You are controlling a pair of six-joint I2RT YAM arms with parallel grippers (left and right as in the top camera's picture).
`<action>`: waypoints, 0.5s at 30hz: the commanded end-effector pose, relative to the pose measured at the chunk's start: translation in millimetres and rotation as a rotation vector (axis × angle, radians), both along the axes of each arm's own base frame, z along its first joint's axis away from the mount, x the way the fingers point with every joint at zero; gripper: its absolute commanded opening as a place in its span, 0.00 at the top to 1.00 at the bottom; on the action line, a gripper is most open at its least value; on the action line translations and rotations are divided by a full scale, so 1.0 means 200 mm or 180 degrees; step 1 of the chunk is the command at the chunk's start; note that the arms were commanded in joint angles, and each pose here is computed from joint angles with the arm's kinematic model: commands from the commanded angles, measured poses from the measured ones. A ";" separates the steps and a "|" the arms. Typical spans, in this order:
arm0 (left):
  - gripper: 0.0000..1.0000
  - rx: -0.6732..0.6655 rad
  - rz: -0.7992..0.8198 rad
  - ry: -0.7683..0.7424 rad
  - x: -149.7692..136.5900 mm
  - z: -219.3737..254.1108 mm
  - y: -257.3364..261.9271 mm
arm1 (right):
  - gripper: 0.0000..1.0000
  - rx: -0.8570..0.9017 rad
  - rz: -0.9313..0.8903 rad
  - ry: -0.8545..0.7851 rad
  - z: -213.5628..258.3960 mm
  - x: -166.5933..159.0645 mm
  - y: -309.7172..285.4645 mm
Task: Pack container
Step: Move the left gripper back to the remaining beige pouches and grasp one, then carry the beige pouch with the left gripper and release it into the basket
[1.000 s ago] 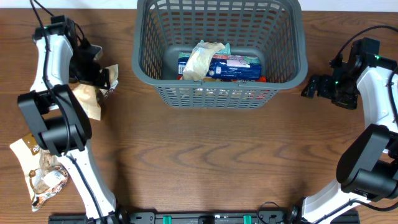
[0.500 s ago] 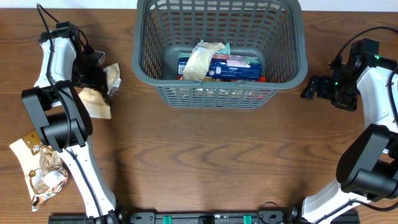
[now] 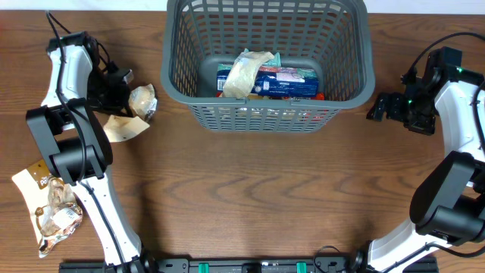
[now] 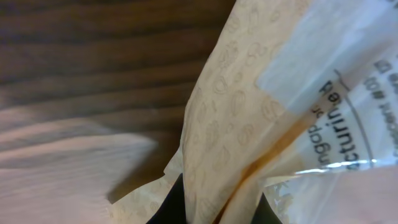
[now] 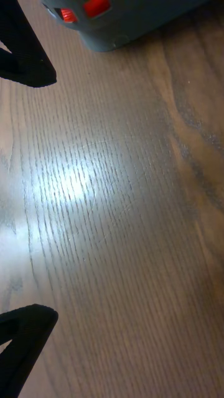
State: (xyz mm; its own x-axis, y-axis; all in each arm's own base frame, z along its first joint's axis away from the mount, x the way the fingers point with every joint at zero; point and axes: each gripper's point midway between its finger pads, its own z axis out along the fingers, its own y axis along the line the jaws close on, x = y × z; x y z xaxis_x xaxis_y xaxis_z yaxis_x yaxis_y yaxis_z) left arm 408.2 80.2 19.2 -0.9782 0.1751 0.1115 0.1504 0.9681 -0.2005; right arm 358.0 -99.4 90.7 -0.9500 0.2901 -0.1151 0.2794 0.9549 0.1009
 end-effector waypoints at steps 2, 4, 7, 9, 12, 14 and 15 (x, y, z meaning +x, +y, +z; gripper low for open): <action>0.94 -0.0101 0.0189 -0.0278 0.03 0.23 -0.05 | 0.01 0.0013 0.0092 -0.0015 0.00 0.01 0.02; 0.94 -0.0064 0.0184 -0.0439 0.04 0.33 -0.05 | 0.01 0.0014 0.0094 -0.0012 0.00 0.00 0.02; 0.94 -0.0004 0.0177 -0.0710 0.04 0.50 -0.05 | 0.01 0.0012 0.0104 -0.0013 0.00 0.00 0.02; 0.94 0.0040 0.0193 -0.0903 0.04 0.63 -0.05 | 0.01 0.0014 0.0105 -0.0015 0.00 0.00 0.02; 0.94 0.0106 0.0359 -0.1219 0.00 0.85 -0.06 | 0.01 0.0015 0.0104 -0.0010 0.00 0.00 0.02; 0.94 0.0149 0.0342 -0.1462 -0.03 1.01 -0.07 | 0.01 0.0016 0.0104 -0.0006 0.00 0.00 0.02; 0.94 0.0171 0.0323 -0.1595 -0.05 1.08 -0.09 | 0.01 0.0017 0.0104 -0.0004 0.00 0.00 0.02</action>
